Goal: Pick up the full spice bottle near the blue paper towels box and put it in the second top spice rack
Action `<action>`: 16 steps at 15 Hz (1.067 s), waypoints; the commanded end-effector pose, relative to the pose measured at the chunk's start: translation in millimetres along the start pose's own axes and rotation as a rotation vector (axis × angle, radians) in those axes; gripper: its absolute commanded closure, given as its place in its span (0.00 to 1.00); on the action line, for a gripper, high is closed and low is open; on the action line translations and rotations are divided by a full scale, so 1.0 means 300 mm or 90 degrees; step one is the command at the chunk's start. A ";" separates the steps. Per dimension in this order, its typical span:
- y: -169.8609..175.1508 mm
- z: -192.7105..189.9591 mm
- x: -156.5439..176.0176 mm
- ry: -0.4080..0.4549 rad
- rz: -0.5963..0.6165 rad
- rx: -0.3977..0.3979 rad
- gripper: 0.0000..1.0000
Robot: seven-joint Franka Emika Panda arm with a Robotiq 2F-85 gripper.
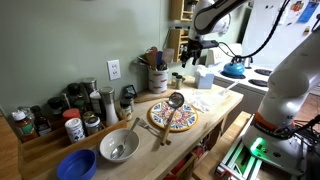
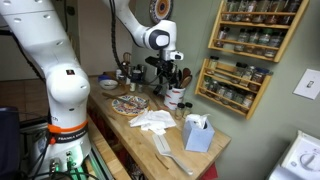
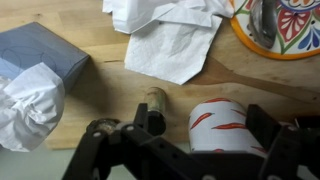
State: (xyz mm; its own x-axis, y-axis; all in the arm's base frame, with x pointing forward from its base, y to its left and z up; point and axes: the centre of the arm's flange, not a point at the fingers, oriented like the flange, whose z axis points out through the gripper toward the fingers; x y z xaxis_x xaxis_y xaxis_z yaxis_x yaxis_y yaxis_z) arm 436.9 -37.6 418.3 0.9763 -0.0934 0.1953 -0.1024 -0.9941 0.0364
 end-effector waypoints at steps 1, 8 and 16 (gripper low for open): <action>0.054 0.103 0.126 -0.006 0.011 -0.025 0.00; 0.087 0.272 0.223 -0.026 0.015 -0.003 0.00; 0.111 0.409 0.276 -0.035 0.027 0.014 0.00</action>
State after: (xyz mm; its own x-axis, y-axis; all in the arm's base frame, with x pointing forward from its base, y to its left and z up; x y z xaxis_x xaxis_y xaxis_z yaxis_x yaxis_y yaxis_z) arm 526.3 -78.1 331.4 0.9792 -0.1432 0.1438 -0.1486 -0.9885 0.0271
